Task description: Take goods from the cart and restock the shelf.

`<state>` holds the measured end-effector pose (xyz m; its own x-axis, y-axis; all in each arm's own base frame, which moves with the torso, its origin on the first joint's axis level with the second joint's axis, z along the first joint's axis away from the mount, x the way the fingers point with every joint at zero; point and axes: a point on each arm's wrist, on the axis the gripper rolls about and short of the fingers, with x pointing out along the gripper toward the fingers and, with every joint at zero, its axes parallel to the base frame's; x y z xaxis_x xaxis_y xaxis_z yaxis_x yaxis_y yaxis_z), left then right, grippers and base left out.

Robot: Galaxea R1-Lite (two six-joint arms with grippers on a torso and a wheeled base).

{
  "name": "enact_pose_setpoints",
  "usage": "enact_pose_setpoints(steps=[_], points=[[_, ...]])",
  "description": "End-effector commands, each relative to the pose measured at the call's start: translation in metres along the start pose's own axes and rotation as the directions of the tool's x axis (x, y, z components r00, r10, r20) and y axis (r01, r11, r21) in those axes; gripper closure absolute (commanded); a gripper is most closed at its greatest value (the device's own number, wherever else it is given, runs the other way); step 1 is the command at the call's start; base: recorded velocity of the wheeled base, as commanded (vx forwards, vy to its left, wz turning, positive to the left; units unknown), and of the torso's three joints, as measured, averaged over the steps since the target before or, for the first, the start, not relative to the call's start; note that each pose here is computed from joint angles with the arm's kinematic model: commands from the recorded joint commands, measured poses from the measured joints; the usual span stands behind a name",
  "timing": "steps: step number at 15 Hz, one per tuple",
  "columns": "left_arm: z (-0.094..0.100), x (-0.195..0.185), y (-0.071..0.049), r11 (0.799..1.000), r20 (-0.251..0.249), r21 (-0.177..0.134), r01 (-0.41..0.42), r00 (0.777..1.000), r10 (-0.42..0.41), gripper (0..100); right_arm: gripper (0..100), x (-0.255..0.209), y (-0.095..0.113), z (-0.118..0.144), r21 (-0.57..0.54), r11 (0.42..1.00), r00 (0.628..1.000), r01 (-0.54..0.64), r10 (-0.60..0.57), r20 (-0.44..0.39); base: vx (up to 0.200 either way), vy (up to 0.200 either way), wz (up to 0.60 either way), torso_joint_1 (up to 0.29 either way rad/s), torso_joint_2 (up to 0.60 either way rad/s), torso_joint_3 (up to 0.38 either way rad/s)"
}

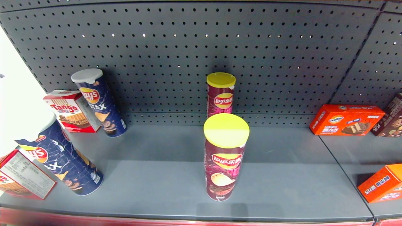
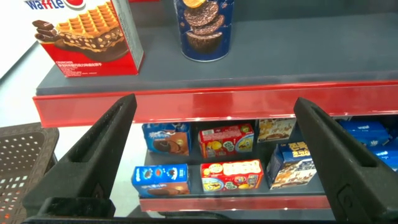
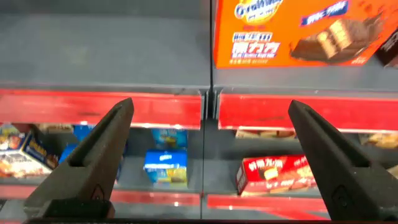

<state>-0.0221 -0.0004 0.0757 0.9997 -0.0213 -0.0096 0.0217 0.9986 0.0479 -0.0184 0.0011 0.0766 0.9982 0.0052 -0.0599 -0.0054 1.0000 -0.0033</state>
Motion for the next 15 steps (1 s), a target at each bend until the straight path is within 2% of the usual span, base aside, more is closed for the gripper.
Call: enact_pose_setpoints(steps=[1,12,13,15], points=[[0.0001,0.0002,0.0,1.0,-0.003,0.001,0.0,1.0,0.0,0,0,-0.0041,-0.0005,-0.0015,-0.001,1.0,0.998,-0.025,0.025,0.055,0.0,0.0,0.0,0.0,0.0,0.0],[0.0,0.0001,0.0,1.0,-0.001,-0.004,-0.001,1.0,0.001,0,0,-0.0043,-0.0004,-0.0013,-0.001,1.0,0.998,-0.027,0.027,0.057,0.0,0.0,0.0,0.0,0.0,0.0],[0.0,0.0001,0.0,1.0,-0.001,-0.004,-0.001,1.0,0.001,0,0,-0.0042,-0.0004,-0.0017,-0.001,1.0,0.998,-0.027,0.027,0.055,0.0,0.0,-0.6,0.007,0.0,0.002],[0.0,0.0001,0.0,1.0,-0.001,-0.007,-0.003,1.0,0.003,0,0,-0.0042,-0.0004,-0.0015,-0.001,1.0,0.998,-0.027,0.027,0.057,0.0,0.0,0.0,0.0,0.0,0.0]])
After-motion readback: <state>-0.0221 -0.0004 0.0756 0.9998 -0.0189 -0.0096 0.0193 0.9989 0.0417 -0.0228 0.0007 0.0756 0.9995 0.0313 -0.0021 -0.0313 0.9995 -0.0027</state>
